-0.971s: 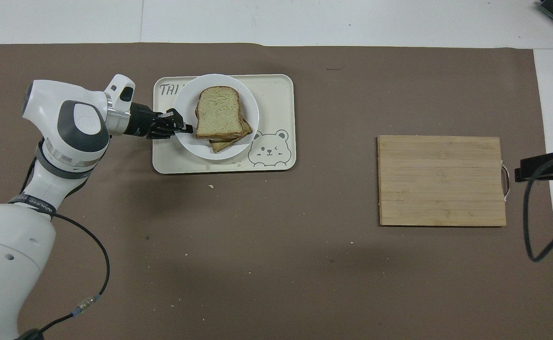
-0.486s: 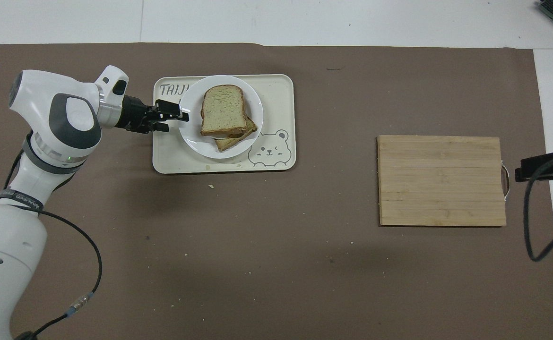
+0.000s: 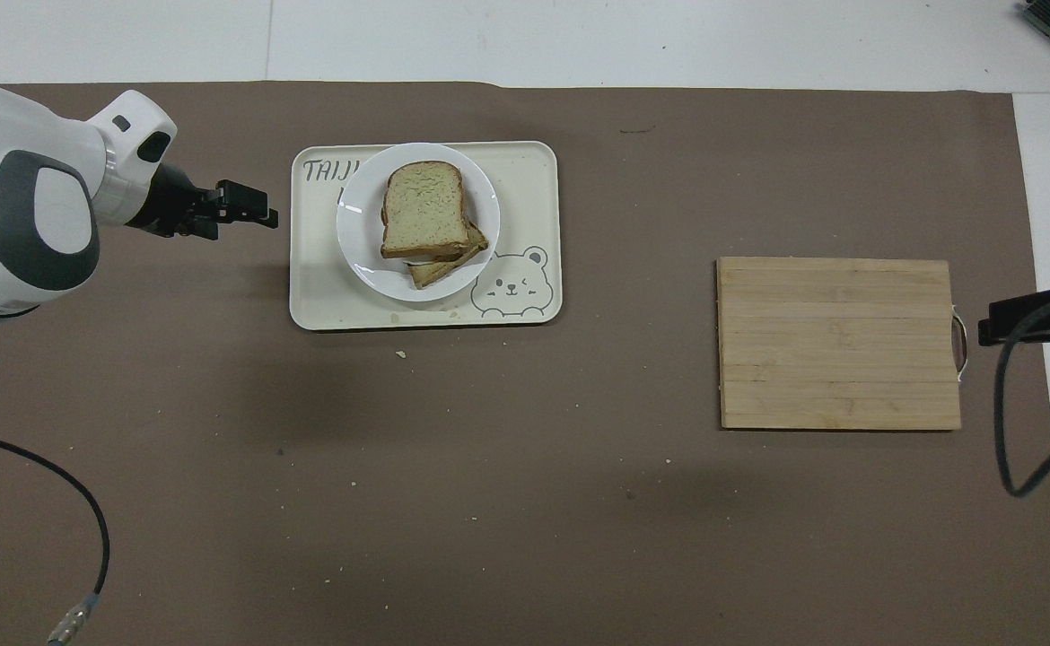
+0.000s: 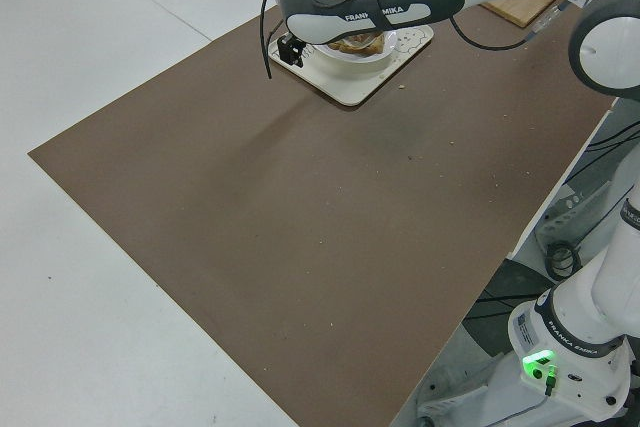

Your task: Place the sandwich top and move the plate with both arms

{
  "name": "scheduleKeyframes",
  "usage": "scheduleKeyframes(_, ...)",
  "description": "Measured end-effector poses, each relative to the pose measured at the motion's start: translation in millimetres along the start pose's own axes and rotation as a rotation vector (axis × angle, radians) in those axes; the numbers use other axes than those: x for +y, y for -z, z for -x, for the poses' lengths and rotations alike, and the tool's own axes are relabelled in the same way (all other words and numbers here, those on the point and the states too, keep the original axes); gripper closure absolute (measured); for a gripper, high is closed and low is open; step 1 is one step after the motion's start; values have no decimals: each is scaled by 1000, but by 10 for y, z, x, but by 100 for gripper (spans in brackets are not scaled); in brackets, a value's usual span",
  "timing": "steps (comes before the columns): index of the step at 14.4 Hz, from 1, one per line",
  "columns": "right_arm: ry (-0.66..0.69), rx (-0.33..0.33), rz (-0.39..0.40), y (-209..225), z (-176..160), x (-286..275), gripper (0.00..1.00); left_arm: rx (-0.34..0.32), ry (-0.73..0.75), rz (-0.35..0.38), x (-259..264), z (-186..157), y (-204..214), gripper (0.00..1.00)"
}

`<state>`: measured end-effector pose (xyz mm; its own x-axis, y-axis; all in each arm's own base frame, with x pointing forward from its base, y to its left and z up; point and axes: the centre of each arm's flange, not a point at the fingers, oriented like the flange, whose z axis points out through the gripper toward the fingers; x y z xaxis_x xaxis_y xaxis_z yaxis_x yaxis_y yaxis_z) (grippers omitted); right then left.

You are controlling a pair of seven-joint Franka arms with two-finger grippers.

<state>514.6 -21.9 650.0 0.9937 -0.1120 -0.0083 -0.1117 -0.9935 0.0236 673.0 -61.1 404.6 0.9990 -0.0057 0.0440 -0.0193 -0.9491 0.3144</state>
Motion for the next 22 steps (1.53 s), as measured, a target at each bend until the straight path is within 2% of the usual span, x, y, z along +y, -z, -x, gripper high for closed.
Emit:
scheduleKeyframes(4,0,0,0,0,0,0,0,1,-104,-177,57,141,616,0)
scheduleKeyframes(8,0,0,0,0,0,0,0,-20,-136,-225,190,533,1480,0)
scheduleKeyframes(12,0,0,0,0,0,0,0,-43,-152,-264,295,811,2042,0)
scheduleKeyframes(15,0,0,0,0,0,0,0,-43,-155,-261,343,907,2182,0)
scheduleKeyframes(22,0,0,0,0,0,0,0,-43,-159,-260,374,911,2178,0)
